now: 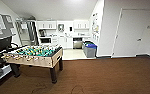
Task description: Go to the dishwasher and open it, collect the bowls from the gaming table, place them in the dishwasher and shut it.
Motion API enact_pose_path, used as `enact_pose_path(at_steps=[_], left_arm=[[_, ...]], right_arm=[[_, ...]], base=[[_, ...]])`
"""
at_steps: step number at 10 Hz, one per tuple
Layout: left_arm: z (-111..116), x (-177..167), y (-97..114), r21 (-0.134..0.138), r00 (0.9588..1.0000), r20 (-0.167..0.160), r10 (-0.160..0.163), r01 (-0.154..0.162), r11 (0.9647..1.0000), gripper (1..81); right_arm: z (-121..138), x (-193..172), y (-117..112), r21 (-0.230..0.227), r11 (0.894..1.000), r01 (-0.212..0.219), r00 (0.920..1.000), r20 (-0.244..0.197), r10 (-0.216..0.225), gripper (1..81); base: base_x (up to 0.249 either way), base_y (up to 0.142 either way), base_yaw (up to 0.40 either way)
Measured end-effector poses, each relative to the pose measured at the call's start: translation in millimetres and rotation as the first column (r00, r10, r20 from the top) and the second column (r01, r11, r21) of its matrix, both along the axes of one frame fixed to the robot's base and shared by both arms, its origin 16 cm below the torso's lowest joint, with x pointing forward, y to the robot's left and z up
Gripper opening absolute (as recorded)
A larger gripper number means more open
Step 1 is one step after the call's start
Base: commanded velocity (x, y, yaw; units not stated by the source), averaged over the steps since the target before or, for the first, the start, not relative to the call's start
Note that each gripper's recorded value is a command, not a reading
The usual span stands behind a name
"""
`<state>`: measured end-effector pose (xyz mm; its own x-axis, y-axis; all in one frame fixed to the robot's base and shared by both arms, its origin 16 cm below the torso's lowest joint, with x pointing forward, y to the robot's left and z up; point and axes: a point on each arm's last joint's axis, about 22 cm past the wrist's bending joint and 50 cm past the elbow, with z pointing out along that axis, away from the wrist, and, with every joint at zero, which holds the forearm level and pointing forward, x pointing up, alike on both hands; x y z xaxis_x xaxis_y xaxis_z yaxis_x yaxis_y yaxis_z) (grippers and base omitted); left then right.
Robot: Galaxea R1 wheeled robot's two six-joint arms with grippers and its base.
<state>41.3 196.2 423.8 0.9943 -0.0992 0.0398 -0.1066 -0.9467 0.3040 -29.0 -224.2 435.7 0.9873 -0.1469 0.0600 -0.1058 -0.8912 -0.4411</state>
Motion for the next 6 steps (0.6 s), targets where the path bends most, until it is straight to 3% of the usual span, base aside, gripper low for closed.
enact_pose_path(at_steps=[3,6], left_arm=[[0.3,-1.6,-5.4,-0.007,1.0000,-0.001,-0.001,0.001,1.0000,1.0],[0.3,-1.7,-5.3,-0.006,1.0000,-0.002,-0.001,0.001,1.0000,1.0]], right_arm=[[-0.1,-0.6,-2.9,-0.004,1.000,0.000,1.0000,0.000,0.000,1.0],[-0.2,-0.3,-3.0,-0.004,1.000,0.000,1.0000,0.000,0.000,1.0]], base=[[0.116,-0.040,0.000],[0.116,0.000,0.000]])
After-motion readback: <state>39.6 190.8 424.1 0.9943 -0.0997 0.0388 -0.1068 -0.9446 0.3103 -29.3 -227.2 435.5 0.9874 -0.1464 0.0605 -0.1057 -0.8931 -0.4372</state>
